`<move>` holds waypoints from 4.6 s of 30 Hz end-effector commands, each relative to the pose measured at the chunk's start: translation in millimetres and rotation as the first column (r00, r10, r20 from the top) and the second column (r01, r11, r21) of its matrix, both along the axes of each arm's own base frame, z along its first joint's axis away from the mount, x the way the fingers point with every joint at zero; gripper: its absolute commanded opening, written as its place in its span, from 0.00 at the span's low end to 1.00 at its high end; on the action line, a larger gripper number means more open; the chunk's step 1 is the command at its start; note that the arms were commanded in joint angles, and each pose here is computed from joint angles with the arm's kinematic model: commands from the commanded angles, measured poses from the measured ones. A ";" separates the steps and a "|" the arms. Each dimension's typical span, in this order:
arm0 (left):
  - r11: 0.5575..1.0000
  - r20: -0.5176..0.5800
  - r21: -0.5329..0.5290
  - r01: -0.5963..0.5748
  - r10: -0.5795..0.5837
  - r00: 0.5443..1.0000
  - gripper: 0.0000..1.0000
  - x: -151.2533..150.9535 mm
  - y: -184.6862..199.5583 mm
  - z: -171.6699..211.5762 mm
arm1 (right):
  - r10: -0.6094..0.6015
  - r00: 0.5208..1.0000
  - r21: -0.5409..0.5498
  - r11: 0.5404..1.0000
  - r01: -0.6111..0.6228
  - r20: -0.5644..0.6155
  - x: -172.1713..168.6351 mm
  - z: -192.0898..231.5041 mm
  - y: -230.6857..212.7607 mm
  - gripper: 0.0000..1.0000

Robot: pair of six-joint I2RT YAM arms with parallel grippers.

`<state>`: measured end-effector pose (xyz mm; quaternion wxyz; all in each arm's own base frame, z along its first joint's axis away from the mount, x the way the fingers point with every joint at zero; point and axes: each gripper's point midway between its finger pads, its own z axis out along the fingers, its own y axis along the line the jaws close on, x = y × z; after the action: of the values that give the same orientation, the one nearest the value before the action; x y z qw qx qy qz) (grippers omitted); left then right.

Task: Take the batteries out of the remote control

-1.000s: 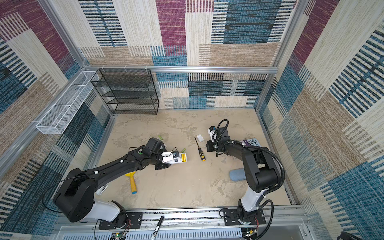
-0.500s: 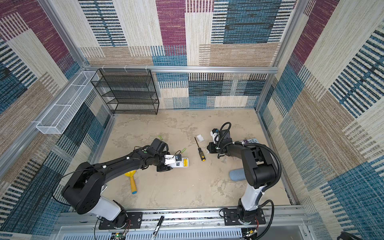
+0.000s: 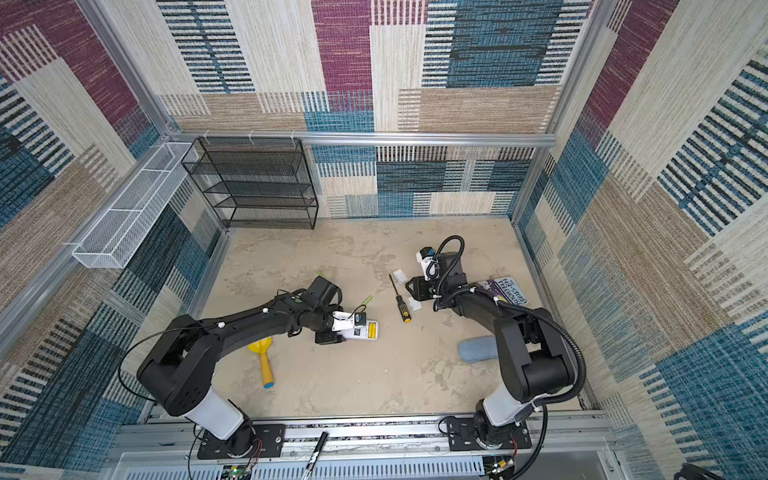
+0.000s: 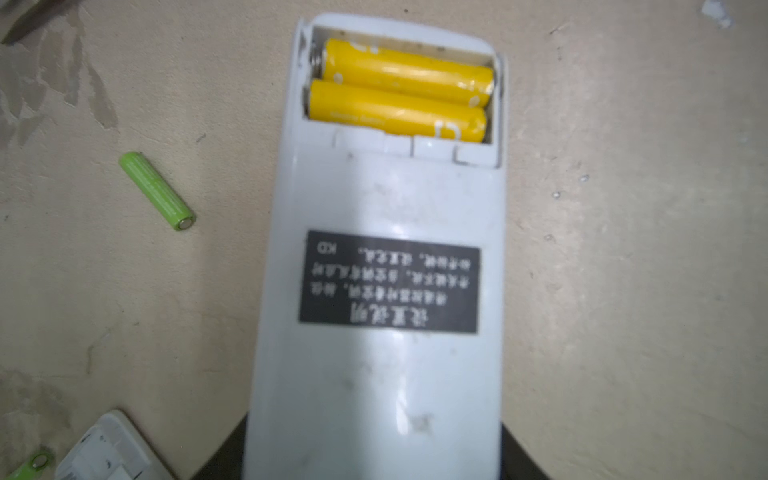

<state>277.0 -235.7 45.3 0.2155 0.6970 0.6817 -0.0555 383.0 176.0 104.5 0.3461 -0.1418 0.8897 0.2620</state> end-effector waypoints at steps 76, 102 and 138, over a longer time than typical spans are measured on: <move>0.887 0.221 0.226 -0.403 0.356 0.908 0.99 93.9 38.0 -34.8 | 0.290 0.934 -0.005 0.955 -0.297 -0.209 -100.8 -78.5 103.9 0.31; 0.721 0.229 -0.293 -0.628 0.691 0.686 0.99 103.2 38.1 92.8 | -0.117 0.989 -0.136 0.982 0.129 0.093 20.7 25.5 3.0 0.53; 0.508 0.002 -0.460 -0.728 0.821 0.571 0.99 79.9 42.4 110.2 | -0.176 0.981 -0.140 0.977 0.163 -0.084 -31.4 -61.0 17.6 0.44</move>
<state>354.5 -189.7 148.8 0.4195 0.2647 0.8683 -0.0045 341.9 191.5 37.5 0.2957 -0.0858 0.9349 0.1765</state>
